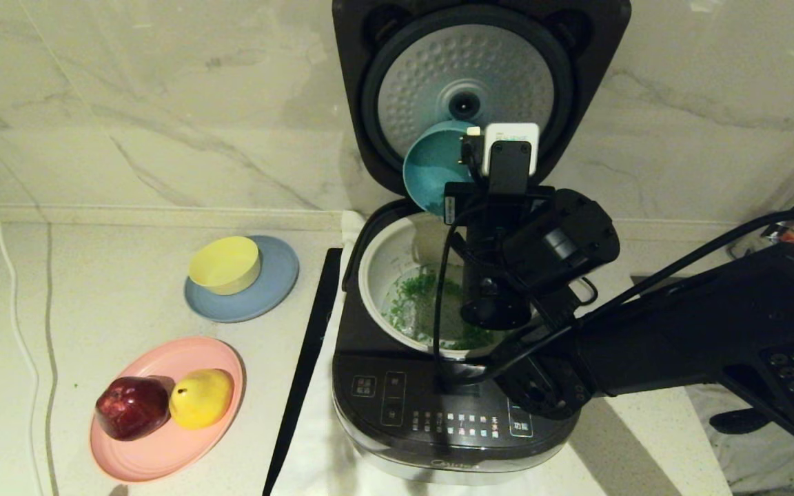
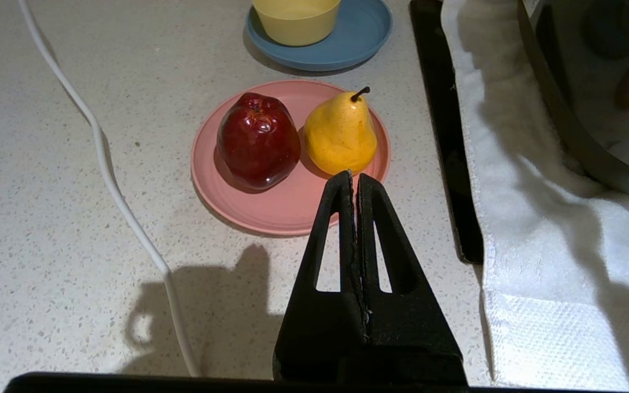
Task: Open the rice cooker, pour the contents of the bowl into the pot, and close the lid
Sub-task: Pour the water from the bowl into the rice cooker
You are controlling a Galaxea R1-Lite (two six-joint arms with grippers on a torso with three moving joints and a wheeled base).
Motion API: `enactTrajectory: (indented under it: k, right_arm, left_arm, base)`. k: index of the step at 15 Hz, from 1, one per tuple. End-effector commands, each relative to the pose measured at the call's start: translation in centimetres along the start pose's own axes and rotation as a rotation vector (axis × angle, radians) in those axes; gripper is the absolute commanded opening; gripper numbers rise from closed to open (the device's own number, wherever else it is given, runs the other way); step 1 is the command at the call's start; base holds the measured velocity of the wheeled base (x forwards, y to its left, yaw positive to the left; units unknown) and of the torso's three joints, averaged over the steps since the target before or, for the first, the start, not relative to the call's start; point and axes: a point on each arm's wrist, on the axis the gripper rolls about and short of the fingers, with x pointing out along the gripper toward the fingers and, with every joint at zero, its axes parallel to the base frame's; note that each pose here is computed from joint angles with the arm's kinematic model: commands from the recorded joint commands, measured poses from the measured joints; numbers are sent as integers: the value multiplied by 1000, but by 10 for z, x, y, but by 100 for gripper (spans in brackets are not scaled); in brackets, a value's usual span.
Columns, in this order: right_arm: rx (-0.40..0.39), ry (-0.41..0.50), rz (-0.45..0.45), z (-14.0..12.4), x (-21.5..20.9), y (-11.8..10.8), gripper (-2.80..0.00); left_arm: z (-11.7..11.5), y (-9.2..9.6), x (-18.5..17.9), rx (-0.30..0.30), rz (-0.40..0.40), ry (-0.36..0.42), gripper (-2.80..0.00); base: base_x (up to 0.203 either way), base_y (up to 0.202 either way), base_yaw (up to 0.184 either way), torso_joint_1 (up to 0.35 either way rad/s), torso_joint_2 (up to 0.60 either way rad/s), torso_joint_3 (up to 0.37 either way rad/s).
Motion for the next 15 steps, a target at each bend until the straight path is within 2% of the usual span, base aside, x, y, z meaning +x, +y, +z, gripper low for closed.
enactTrajectory:
  k: [1,5,8,12,15]
  right_arm:
    - [6,-2,-2,3,-1,-1,-280]
    - [44,-28,-9,27,-2,-11,-280]
    - [38,-12,12,22,-8,-8,-280]
    - [56,-15,28,34,-16,-10,-280]
    - [40,19,54,22,-25,-8,-280]
  left_arm:
    - [-2,0,1,0,-3,7,-280]
    - [-2,0,1,0,0,8,-280]
    - [-2,0,1,0,0,8,-280]
    - [-2,0,1,0,0,8,-280]
    - [-2,0,1,0,-3,7,-280]
  base:
    - [0,0,0,0,0,0]
    - [0,0,0,0,0,0]
    - [0,0,0,0,0,0]
    - [0,0,0,0,0,0]
    - [0,0,0,0,0,0]
